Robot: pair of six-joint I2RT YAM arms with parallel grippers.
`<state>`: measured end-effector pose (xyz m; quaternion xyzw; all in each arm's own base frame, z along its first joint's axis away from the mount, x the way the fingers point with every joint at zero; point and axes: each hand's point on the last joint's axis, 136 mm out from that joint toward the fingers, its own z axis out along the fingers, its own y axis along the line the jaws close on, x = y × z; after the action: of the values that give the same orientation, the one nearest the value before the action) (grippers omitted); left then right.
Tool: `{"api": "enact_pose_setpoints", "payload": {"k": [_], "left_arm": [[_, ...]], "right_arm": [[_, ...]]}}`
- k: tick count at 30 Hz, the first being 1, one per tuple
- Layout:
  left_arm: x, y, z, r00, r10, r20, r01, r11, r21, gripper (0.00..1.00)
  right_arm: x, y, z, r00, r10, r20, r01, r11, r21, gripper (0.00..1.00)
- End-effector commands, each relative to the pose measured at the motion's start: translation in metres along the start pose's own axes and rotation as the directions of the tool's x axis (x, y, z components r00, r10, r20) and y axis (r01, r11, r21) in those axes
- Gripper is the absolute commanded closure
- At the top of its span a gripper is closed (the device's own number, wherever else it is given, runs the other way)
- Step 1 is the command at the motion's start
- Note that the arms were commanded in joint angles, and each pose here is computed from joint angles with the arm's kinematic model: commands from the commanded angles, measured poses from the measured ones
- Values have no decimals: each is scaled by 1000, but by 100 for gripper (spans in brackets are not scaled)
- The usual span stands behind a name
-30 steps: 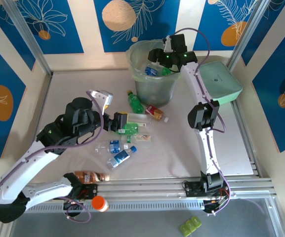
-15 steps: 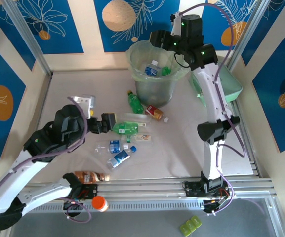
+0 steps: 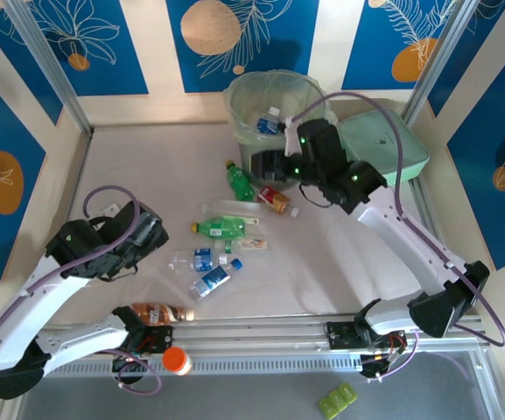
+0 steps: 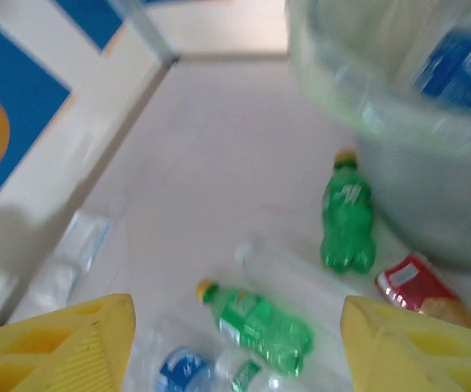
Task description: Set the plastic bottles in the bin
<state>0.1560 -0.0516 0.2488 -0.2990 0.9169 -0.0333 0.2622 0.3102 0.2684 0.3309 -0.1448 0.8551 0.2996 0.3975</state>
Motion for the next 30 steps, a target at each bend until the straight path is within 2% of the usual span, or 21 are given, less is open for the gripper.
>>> {"api": "enact_pose_setpoints", "payload": {"k": [1, 2, 3, 5, 8, 9, 10, 15, 18, 22, 24, 30], "left_arm": [[-7, 41, -6, 997, -55, 47, 62, 987, -146, 1], [-7, 45, -4, 997, -53, 52, 61, 985, -159, 1], [-7, 48, -1, 998, -51, 44, 58, 983, -175, 1], [-3, 53, 7, 998, -68, 5, 68, 977, -201, 1], [3, 55, 20, 990, -120, -81, 101, 973, -206, 1], [4, 55, 23, 985, -141, -98, 119, 972, -204, 1], [1, 56, 25, 983, -155, -99, 132, 970, -202, 1], [-16, 61, 22, 984, -173, -31, 163, 964, -210, 1], [-26, 65, 16, 984, -179, 16, 179, 963, -204, 1], [-39, 69, 6, 979, -191, 74, 202, 959, -198, 1], [-46, 72, -1, 974, -200, 111, 219, 955, -199, 1], [-67, 79, -20, 950, -224, 219, 267, 944, -193, 1]], "right_arm": [[46, 52, -2, 979, -200, -39, 183, 949, -258, 32], [65, 63, -1, 965, -255, -53, 226, 920, -319, 32], [90, 78, -1, 942, -329, -62, 278, 872, -402, 36], [132, 100, 0, 875, -482, -27, 406, 765, -501, 38], [203, 129, -4, 663, -734, 149, 638, 451, -624, 37], [227, 136, -3, 585, -789, 190, 677, 346, -649, 37], [243, 139, 0, 531, -822, 205, 690, 280, -667, 37], [292, 164, 16, 455, -871, 186, 576, 128, -807, 36], [307, 183, 29, 453, -882, 133, 485, 119, -867, 34], [310, 204, 54, 484, -875, -23, 348, 216, -912, 33], [319, 207, 68, 468, -878, -103, 306, 271, -913, 33], [346, 203, 96, 386, -894, -228, 275, 348, -896, 28]]}}
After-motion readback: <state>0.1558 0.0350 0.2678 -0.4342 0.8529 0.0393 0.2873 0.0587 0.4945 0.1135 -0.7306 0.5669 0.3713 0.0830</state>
